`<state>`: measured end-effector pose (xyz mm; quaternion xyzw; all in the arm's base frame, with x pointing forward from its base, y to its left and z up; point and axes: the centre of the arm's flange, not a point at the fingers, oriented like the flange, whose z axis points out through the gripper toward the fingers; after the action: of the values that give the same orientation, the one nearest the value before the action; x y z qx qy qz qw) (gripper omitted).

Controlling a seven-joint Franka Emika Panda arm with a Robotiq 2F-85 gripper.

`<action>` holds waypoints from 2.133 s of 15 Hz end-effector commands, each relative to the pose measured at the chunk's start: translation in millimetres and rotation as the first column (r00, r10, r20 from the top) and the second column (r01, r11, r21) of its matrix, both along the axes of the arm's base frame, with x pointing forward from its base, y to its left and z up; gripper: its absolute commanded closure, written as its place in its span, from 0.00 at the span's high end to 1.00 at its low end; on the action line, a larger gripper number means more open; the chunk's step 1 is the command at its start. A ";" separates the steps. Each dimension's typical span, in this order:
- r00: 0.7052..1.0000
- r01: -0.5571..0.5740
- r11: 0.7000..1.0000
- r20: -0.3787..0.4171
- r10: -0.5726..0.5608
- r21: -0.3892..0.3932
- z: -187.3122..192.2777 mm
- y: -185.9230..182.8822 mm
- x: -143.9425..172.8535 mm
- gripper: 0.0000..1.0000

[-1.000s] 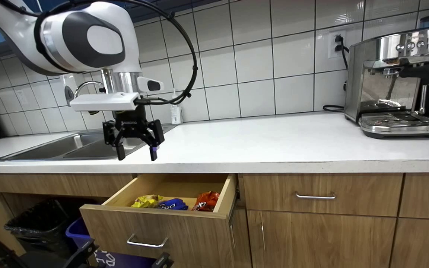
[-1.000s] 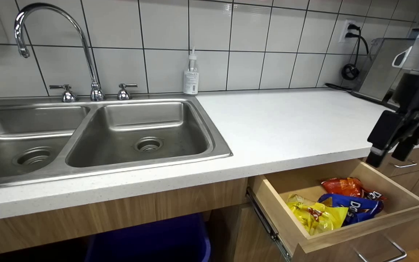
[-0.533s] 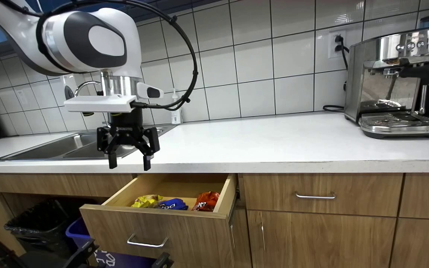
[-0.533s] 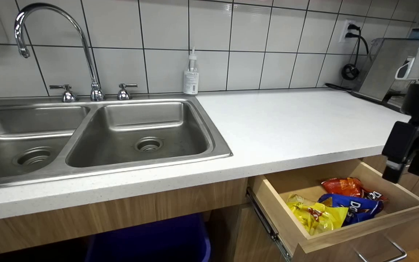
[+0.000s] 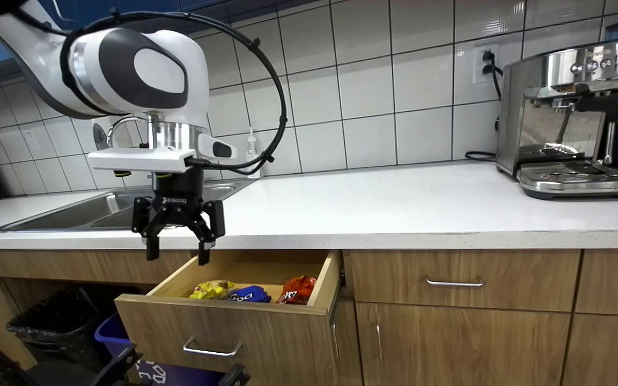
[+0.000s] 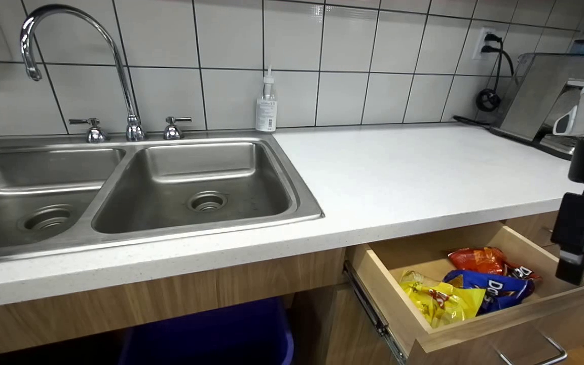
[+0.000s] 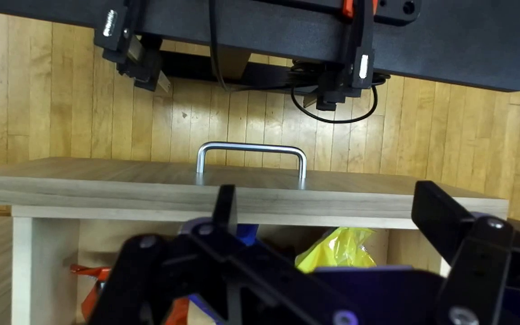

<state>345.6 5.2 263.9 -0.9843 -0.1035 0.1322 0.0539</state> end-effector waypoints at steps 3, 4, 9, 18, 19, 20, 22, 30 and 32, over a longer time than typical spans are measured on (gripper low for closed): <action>0.998 0.004 1.000 -0.059 -0.006 -0.029 -22.7 -13.8 -31.2 1.00; 0.998 0.002 0.999 -0.067 -0.005 -0.036 -25.6 -15.2 -32.1 1.00; 0.994 -0.036 0.996 -0.107 0.027 -0.081 -41.9 -23.6 -38.1 1.00; 0.983 -0.074 0.993 -0.172 0.058 -0.093 -77.0 -24.5 -45.8 1.00; 0.983 -0.076 0.993 -0.176 0.060 -0.086 -81.5 -23.9 -46.4 1.00; 0.982 -0.079 0.994 -0.180 0.064 -0.079 -85.2 -23.3 -46.9 1.00; 0.982 -0.087 0.993 -0.174 0.072 -0.077 -93.7 -21.9 -46.8 1.00; 0.993 -0.090 0.992 -0.079 0.083 -0.086 -122.6 -14.8 -43.2 1.00; 0.996 -0.083 0.993 -0.032 0.080 -0.086 -125.0 -13.7 -41.0 1.00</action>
<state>333.5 -12.1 142.2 -0.9735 -0.1377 0.1824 0.0111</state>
